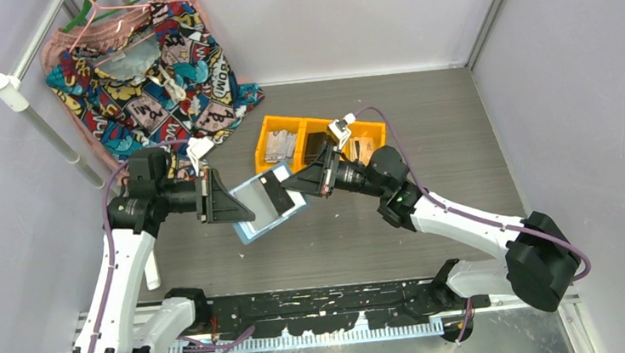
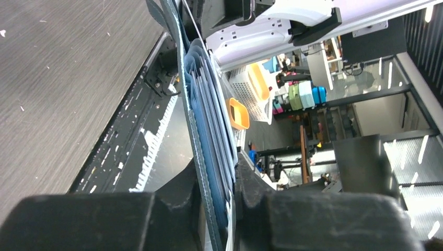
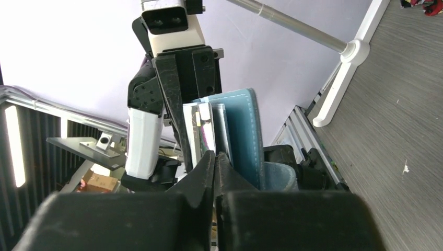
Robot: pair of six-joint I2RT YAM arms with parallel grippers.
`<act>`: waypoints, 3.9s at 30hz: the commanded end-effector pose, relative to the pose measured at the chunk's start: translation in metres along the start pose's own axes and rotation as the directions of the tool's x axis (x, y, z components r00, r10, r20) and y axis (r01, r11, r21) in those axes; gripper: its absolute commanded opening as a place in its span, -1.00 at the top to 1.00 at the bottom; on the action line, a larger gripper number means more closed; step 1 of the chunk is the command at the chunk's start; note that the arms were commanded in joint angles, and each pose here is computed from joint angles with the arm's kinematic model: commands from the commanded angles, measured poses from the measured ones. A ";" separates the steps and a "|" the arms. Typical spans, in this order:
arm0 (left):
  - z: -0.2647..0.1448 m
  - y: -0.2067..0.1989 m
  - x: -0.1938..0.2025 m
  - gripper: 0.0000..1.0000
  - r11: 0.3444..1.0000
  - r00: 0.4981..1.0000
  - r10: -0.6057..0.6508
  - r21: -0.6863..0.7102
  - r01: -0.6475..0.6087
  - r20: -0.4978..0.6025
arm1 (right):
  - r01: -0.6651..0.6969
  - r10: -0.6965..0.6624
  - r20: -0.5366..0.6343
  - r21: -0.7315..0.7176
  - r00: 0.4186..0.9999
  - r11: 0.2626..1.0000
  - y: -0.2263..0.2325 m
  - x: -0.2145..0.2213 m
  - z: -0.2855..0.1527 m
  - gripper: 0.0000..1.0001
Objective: Take the credit cards out of the card holder
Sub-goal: Remove the credit card from the card holder, then place the credit card in the storage box, then remove the credit card from the card holder.
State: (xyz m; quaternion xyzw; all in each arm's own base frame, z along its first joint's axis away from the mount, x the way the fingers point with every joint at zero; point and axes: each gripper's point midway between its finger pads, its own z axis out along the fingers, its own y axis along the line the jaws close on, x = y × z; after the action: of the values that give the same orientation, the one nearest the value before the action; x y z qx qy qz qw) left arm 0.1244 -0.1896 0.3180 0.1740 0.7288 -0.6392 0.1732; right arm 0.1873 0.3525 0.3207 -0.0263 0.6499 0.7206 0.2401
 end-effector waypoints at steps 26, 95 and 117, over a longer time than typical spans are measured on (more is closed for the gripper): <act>-0.004 0.006 -0.011 1.00 0.989 0.993 0.104 -0.114 -0.096 0.059 | 0.083 -0.081 0.054 -0.042 0.995 0.996 0.035 -0.030 -0.018 0.98; -0.008 -0.010 0.016 1.00 0.969 0.971 0.241 -0.052 -0.240 -0.006 | 0.359 -0.346 -0.197 0.032 0.917 0.933 0.019 0.046 0.005 -0.75; -0.009 -0.019 0.024 0.18 0.974 0.974 0.228 -0.012 -0.228 -0.007 | 0.367 -0.356 -0.087 0.207 0.930 0.907 0.003 0.020 0.002 0.98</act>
State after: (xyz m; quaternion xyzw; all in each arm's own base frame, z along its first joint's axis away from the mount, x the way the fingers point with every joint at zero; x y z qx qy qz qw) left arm 0.1083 -0.1814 0.3010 0.2269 0.7438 -0.5868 0.2258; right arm 0.1646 0.3659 0.2842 -0.1476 0.7433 0.5725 0.3130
